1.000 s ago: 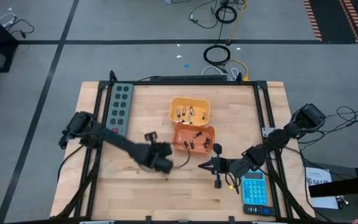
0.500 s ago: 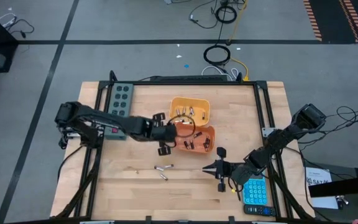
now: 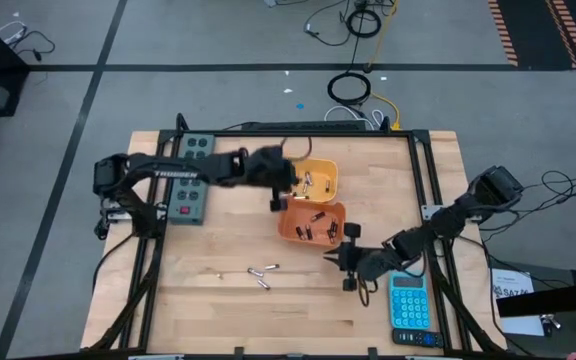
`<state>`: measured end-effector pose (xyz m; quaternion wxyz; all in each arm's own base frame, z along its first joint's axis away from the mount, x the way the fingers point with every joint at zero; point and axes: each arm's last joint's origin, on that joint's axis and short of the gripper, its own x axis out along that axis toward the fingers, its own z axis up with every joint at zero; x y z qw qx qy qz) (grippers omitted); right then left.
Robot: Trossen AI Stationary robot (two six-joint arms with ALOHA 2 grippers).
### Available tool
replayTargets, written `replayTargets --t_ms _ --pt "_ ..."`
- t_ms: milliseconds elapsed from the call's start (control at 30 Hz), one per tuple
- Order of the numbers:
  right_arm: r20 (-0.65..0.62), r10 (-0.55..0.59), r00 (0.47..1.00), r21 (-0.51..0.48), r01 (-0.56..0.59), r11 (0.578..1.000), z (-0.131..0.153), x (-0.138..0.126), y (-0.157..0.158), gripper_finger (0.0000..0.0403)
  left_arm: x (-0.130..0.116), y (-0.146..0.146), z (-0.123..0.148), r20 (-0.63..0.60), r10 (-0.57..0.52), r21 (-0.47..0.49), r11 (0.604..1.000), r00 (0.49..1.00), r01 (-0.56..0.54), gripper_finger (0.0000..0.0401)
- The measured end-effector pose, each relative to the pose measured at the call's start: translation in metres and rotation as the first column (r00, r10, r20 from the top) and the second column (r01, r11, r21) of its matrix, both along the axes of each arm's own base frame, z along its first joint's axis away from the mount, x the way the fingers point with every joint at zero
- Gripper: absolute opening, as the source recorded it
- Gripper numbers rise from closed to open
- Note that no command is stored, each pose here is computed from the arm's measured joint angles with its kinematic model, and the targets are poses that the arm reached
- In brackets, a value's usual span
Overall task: Sort batteries
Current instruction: Put the silver battery into the yellow bin
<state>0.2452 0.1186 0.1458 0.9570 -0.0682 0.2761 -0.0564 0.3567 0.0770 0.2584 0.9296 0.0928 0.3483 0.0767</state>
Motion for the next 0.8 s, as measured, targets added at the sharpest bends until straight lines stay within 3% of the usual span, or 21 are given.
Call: replayTargets --t_ms 100,300,433,600,800 --pt "-0.009 -0.016 1.0 -0.017 0.016 1.0 0.0 0.004 -0.009 0.0045 0.002 0.02 -0.006 0.014 0.025 0.007 1.0 1.0 -0.025 0.004" --pt "0.01 -0.05 0.999 0.004 0.049 0.999 0.009 0.008 -0.026 0.0045 0.0 0.032 -0.01 -0.006 0.036 0.019 0.999 0.999 -0.036 0.0139" --pt "0.053 -0.041 0.998 0.009 0.04 0.999 0.022 0.007 -0.029 0.0045 -0.005 0.028 -0.003 -0.017 0.033 0.042 0.999 0.999 -0.032 0.0155" --pt "0.071 -0.045 0.996 0.023 0.043 0.999 0.027 0.005 -0.03 0.0045 -0.015 -0.001 0.01 -0.062 -0.012 0.017 1.0 0.998 0.013 0.0157" --pt "0.078 -0.046 0.996 0.028 0.044 0.999 0.028 0.005 -0.029 0.0045 -0.026 -0.072 0.007 -0.193 -0.096 -0.131 0.989 0.977 0.072 0.0158"
